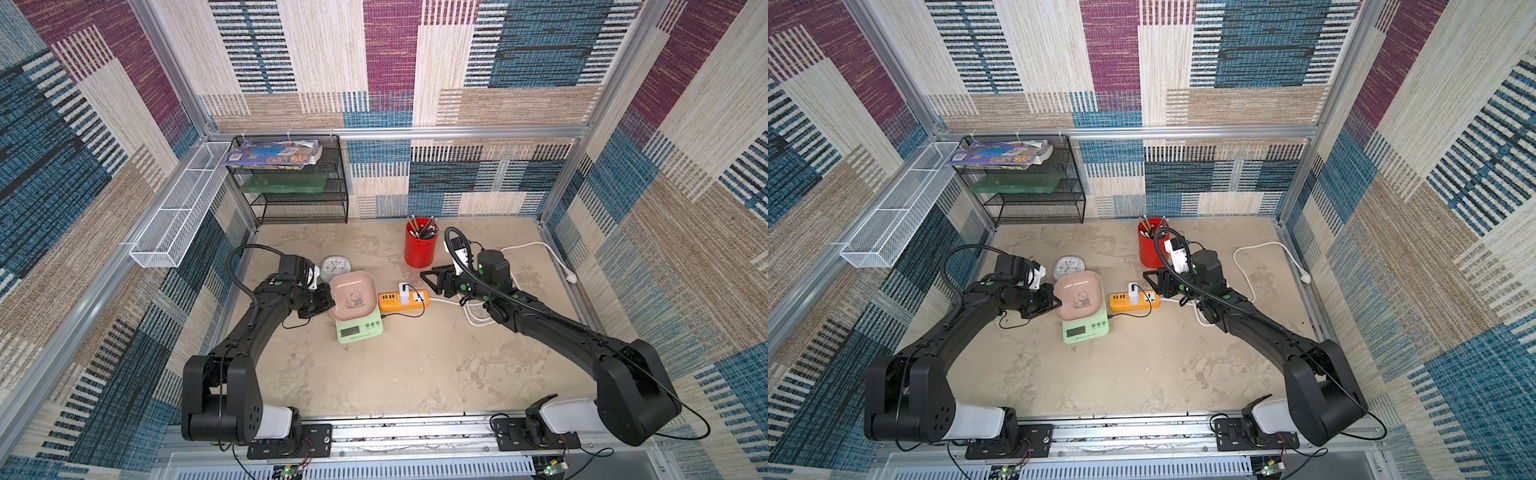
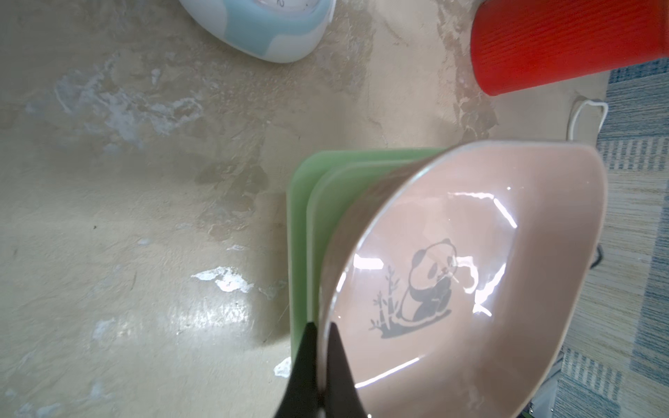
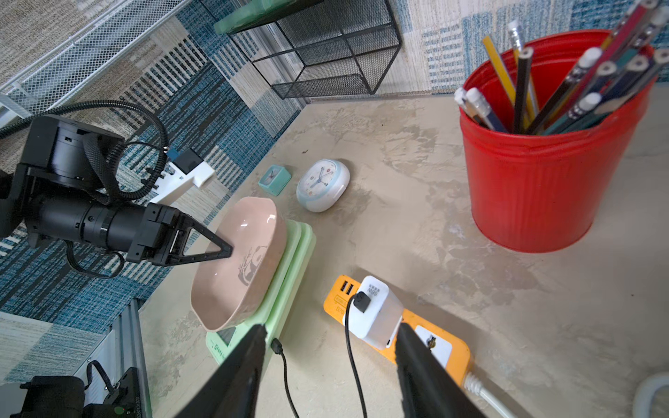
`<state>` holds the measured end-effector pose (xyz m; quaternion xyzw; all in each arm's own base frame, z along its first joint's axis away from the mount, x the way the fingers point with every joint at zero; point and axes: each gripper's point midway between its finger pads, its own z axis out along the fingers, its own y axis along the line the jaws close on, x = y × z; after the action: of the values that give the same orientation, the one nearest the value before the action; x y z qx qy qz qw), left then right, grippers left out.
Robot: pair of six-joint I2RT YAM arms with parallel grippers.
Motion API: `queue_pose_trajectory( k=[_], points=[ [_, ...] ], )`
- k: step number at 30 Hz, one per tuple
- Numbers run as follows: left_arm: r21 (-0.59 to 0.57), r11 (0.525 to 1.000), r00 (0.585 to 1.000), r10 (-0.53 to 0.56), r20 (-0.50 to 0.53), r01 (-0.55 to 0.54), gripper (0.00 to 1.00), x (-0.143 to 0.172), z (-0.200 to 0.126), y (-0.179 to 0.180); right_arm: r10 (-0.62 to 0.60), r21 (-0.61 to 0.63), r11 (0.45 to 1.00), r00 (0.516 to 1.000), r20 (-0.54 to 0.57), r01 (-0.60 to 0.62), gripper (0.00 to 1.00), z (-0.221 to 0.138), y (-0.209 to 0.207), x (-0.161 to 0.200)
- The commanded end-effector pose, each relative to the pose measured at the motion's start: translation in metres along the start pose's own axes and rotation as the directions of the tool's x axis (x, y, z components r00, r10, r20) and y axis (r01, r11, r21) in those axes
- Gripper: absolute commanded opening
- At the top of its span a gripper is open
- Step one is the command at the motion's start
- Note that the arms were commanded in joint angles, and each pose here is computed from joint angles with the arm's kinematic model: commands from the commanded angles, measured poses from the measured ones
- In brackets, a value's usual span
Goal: Charge the electronic scale
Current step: Place the electronic scale at the center of the board.
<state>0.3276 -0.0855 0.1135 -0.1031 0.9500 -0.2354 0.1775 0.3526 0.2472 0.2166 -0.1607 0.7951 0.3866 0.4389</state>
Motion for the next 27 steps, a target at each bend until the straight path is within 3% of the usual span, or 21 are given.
queue_pose_trajectory(
  k=[1,27],
  points=[
    [-0.005,1.000,1.000,-0.022,-0.008,0.022,0.00,-0.003,0.003,0.001,-0.010,-0.003,1.000,1.000,0.027,0.010,0.59,0.000,0.000,-0.006],
    [-0.128,0.991,0.997,-0.031,-0.067,0.023,0.00,-0.003,0.025,0.011,0.011,0.018,1.000,1.000,0.027,-0.011,0.59,-0.001,-0.011,-0.004]
  ],
)
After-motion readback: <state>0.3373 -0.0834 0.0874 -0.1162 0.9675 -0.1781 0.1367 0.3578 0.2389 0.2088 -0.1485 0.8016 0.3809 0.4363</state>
